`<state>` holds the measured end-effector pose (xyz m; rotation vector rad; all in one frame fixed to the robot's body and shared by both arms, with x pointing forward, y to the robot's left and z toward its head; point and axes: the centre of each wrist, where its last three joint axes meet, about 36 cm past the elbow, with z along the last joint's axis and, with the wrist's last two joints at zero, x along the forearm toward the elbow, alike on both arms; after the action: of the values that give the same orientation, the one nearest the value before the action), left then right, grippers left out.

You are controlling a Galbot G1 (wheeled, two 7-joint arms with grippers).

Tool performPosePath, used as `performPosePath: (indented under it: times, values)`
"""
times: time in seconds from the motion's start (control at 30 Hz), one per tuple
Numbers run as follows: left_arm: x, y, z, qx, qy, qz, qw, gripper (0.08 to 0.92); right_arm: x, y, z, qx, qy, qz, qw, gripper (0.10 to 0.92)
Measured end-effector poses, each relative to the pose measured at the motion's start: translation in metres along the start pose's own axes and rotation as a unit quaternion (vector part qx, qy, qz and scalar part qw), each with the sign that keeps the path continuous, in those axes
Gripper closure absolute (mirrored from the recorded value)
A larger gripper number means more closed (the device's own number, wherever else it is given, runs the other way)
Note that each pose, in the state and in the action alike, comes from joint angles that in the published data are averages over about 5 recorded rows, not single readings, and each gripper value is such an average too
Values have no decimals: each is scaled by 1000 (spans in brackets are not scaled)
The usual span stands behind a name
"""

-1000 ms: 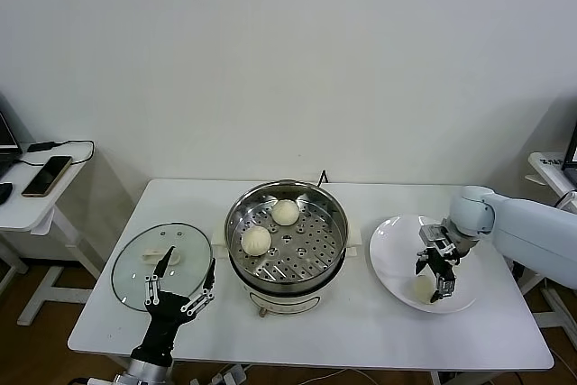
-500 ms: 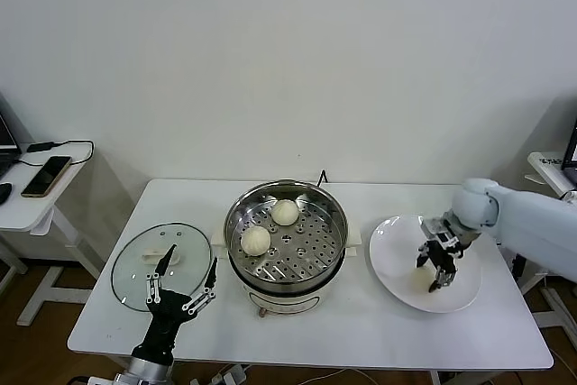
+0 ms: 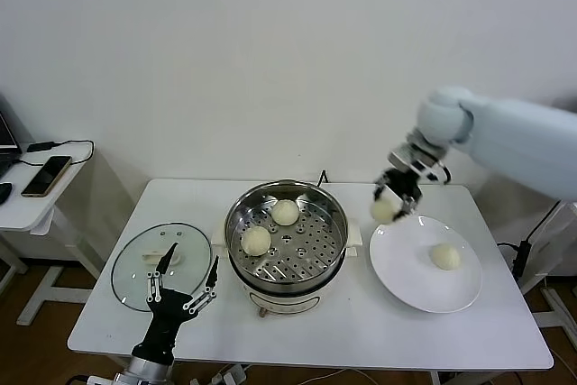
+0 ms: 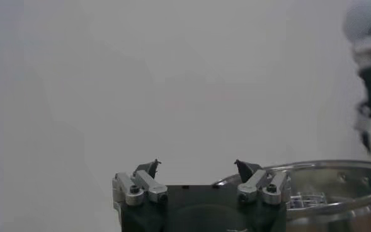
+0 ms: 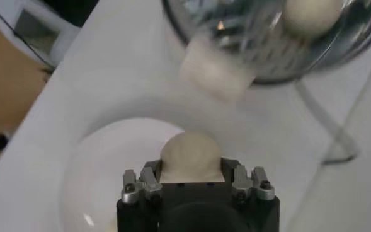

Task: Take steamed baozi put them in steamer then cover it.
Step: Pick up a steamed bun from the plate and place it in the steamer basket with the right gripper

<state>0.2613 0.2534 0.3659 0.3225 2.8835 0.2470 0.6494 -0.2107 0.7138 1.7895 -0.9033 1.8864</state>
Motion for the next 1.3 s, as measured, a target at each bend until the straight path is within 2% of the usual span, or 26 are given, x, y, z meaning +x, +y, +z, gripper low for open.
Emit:
performPosePath:
  times: [0.2,0.57,0.93,1.3]
  values:
    - [0,-1,-1,2,-2,1,1000,177,6,-33,-66,126,-7,-6,992,413]
    - [-1,1,-1,1,-5,-2,1000,177,-37,-56,-146,300,-20,-33,953,413]
    - [-1,2,0,1,-5,-5,1000,177,-85,-62,-173,398,-28,-43,916,403]
    - [-1,3,3,0,-1,-8,1000,177,-123,-63,-186,438,-42,-49,897,385]
